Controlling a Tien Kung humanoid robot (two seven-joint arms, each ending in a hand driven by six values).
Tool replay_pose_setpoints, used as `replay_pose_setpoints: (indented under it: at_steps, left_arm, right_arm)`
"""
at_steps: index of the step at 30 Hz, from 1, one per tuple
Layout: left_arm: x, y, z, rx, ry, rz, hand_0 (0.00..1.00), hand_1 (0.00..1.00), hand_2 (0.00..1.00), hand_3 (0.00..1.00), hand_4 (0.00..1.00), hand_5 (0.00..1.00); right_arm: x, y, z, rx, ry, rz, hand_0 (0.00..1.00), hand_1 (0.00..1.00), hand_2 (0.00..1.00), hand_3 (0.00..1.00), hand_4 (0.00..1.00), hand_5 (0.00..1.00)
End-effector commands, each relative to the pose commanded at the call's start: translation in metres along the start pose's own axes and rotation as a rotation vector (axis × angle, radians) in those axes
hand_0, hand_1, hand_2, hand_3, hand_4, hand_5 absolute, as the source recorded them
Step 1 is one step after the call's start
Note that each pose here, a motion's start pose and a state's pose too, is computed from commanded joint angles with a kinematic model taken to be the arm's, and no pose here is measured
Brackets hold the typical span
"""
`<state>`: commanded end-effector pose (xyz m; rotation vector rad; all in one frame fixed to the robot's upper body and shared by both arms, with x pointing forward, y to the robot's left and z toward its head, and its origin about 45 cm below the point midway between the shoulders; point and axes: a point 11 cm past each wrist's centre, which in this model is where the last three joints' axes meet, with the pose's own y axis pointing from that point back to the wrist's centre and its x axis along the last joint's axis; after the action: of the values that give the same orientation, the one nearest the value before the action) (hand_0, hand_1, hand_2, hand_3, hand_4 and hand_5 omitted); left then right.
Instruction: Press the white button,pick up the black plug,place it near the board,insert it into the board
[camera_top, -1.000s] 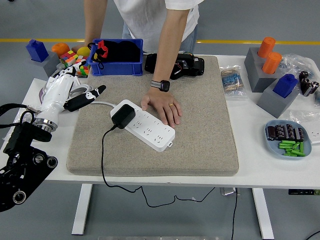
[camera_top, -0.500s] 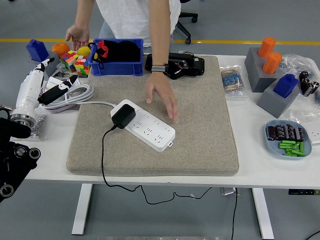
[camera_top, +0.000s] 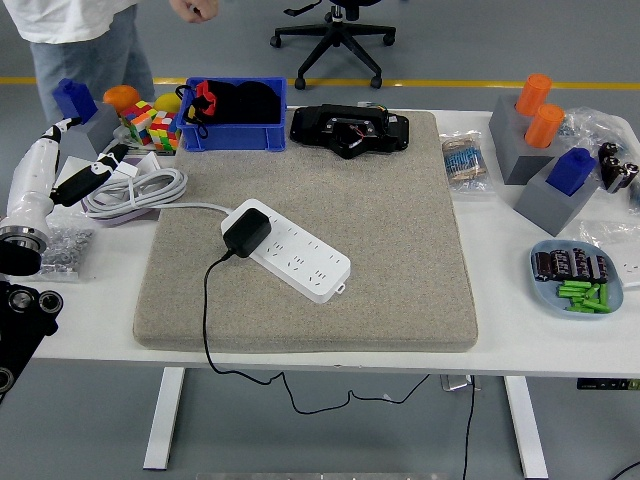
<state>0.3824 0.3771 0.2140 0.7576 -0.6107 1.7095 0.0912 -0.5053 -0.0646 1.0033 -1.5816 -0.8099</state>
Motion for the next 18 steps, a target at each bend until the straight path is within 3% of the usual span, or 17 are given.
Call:
replay_pose_setpoints:
  at_steps: [7, 10, 18]
  left_arm:
    - [0.005, -0.001, 0.001, 0.000, 0.008, 0.001, 0.998, 0.981, 0.932, 0.884, 0.896, 0.738]
    - [0.011, -0.006, 0.007, -0.014, 0.013, 0.018, 0.998, 0.981, 0.932, 0.884, 0.896, 0.738]
    - [0.000, -0.002, 0.009, -0.027, -0.004, -0.018, 0.998, 0.981, 0.931, 0.883, 0.892, 0.735]
  right_arm:
    - [0.001, 0.000, -0.003, 0.003, 0.002, 0.000, 0.625, 0.616, 0.598, 0.596, 0.680, 0.392]
    - [-0.002, 0.000, -0.017, 0.025, 0.014, -0.008, 0.625, 0.616, 0.598, 0.596, 0.680, 0.392]
    - [0.008, 0.001, -0.013, 0.019, 0.024, 0.008, 0.626, 0.616, 0.597, 0.595, 0.680, 0.394]
